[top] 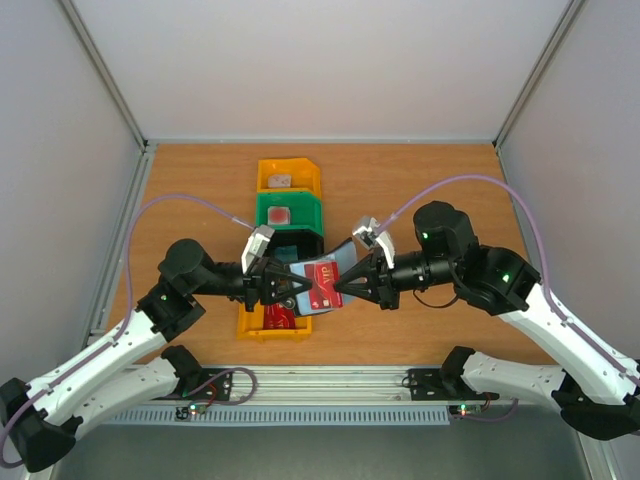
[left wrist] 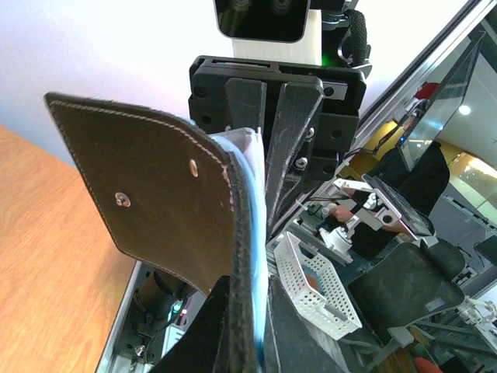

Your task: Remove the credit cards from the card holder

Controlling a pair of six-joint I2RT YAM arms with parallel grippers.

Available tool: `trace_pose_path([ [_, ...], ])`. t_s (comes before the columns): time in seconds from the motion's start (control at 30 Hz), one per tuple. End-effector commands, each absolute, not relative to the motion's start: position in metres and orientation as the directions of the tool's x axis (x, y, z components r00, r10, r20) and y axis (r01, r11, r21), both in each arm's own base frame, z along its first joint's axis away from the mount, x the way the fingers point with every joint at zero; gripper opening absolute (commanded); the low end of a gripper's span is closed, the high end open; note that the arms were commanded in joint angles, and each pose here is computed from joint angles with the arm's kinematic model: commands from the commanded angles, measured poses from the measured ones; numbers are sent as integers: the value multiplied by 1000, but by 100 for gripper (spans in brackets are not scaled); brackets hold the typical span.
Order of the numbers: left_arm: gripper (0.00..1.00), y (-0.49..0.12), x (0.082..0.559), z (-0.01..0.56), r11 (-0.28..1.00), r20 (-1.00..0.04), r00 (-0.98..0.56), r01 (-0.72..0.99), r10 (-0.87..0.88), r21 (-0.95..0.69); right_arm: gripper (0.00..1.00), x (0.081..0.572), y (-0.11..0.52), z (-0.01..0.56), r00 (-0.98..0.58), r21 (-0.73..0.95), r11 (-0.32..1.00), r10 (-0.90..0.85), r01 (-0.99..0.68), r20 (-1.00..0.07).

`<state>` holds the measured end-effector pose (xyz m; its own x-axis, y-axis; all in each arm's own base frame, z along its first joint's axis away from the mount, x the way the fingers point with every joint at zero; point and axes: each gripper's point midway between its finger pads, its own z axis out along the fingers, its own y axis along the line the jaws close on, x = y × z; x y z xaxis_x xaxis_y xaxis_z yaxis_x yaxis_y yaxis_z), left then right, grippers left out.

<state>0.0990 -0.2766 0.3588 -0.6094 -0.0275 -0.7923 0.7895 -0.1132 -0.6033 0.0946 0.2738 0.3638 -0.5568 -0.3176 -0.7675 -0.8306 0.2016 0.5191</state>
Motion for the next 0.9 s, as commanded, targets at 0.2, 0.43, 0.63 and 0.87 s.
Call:
trace_pose_path([
  [0.2,7,-271,93,370,-143,-826,-560,824,-62,-548,1,93,256,370,-513,457,244,-283,-856,-810],
  [0.43,0,-270,89,371,-158,-834,-548,831,-62,-534,1,93,229,360,-532,426,358,-284,-831,-798],
  [0.63,0,-265,117,362,13,-804,-587,807,-99,-590,1,104,197,360,-531,350,514,-261,-783,-806],
  [0.87,0,-181,202,375,630,-930,-300,686,-210,-364,1,131,190,383,-576,377,637,-130,-672,-807],
])
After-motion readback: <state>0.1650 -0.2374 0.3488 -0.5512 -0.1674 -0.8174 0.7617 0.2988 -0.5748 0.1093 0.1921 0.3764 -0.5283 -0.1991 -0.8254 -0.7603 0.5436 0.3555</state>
